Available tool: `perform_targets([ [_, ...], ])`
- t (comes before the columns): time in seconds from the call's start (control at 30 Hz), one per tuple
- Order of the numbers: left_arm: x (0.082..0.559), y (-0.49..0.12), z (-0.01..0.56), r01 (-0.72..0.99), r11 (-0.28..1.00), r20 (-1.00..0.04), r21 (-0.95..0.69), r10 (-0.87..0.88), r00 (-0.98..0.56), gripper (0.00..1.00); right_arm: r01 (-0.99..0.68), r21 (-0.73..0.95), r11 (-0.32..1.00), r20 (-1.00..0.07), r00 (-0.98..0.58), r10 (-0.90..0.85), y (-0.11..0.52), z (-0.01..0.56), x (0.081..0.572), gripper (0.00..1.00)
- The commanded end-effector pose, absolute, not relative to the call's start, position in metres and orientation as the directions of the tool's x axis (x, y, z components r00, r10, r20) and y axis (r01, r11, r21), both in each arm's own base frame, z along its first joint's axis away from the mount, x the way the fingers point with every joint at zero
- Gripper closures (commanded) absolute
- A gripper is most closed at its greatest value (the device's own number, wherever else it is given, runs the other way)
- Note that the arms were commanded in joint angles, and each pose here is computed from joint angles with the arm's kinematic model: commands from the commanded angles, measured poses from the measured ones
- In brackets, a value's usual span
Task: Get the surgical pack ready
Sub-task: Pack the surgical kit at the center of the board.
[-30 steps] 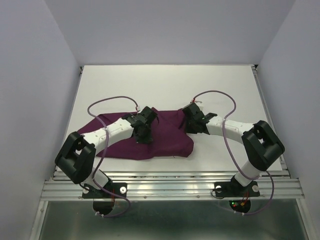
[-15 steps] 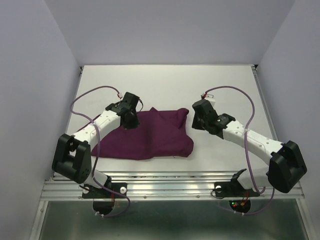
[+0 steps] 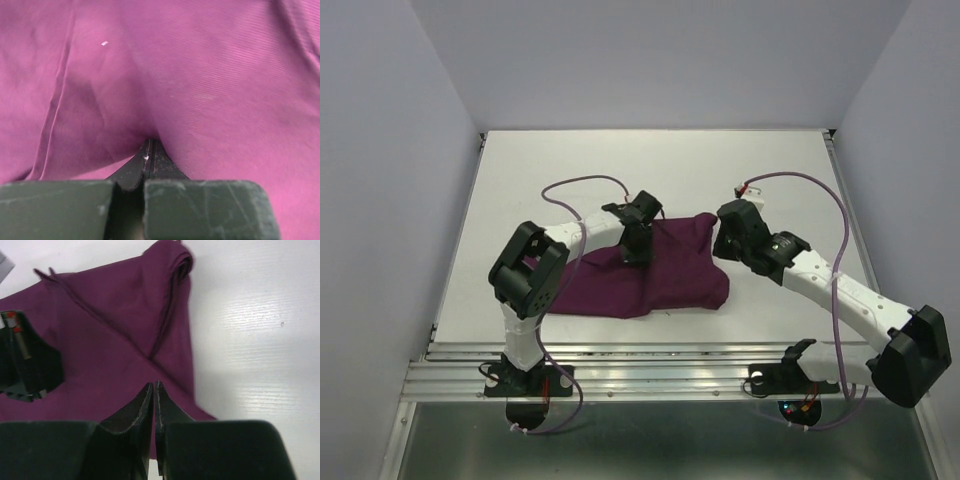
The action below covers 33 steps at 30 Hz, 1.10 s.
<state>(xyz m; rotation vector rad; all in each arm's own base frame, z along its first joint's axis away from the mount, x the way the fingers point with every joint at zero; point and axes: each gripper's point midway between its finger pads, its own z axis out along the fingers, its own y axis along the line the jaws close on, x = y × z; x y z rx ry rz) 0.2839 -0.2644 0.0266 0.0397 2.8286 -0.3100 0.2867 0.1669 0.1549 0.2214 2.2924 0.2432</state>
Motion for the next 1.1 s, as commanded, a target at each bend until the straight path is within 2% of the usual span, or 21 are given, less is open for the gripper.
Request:
perform_targets([
  [0.0,0.291,-0.338,0.062,0.168,0.922,-0.342,-0.348,0.042,-0.939,1.0,0.13,0.266,0.955,-0.746,-0.6,0.289,0.152,0.18,0.288,0.9],
  [0.17,0.305,-0.326,0.088,0.187,0.939,-0.409,-0.289,0.055,-0.911,1.0,0.138,0.281,0.95,-0.765,-0.565,0.308,0.141,0.193,0.282,0.88],
  [0.23,0.315,-0.304,0.107,0.163,0.956,-0.461,-0.243,0.034,-0.887,1.0,0.146,0.27,0.952,-0.759,-0.576,0.304,0.138,0.188,0.279,0.88],
  [0.37,0.336,-0.24,0.129,0.054,0.973,-0.501,-0.225,-0.068,-0.863,1.0,0.154,0.279,0.948,-0.748,-0.584,0.315,0.139,0.183,0.277,0.89],
  [0.4,0.337,-0.227,0.129,0.034,0.974,-0.501,-0.223,-0.085,-0.861,0.97,0.153,0.285,0.946,-0.749,-0.581,0.319,0.14,0.183,0.278,0.88],
  [0.43,0.338,-0.212,0.136,0.01,0.975,-0.512,-0.224,-0.109,-0.852,0.88,0.147,0.29,0.946,-0.749,-0.58,0.32,0.141,0.183,0.278,0.88],
  [0.53,0.333,-0.148,0.122,-0.121,0.983,-0.488,-0.138,-0.173,-0.856,0.76,0.138,0.293,0.946,-0.75,-0.581,0.317,0.144,0.182,0.28,0.88],
  [0.57,0.324,-0.132,0.12,-0.149,0.981,-0.486,-0.122,-0.19,-0.853,0.55,0.135,0.29,0.947,-0.75,-0.583,0.313,0.145,0.182,0.281,0.87],
  [0.63,0.319,-0.099,0.124,-0.223,0.969,-0.506,-0.111,-0.248,-0.826,0.35,0.126,0.292,0.948,-0.75,-0.585,0.309,0.147,0.181,0.283,0.87],
  [0.7,0.303,-0.073,0.113,-0.292,0.954,-0.488,-0.062,-0.284,-0.825,0.34,0.117,0.297,0.948,-0.75,-0.585,0.307,0.15,0.181,0.284,0.87],
  [0.83,0.278,-0.036,0.107,-0.479,0.874,-0.492,-0.078,-0.451,-0.744,0.34,0.105,0.299,0.948,-0.748,-0.591,0.302,0.154,0.181,0.286,0.87],
  [1.07,0.242,-0.014,0.081,-0.711,0.695,-0.463,-0.107,-0.667,-0.584,0.33,0.097,0.304,0.948,-0.744,-0.598,0.299,0.156,0.177,0.285,0.87],
])
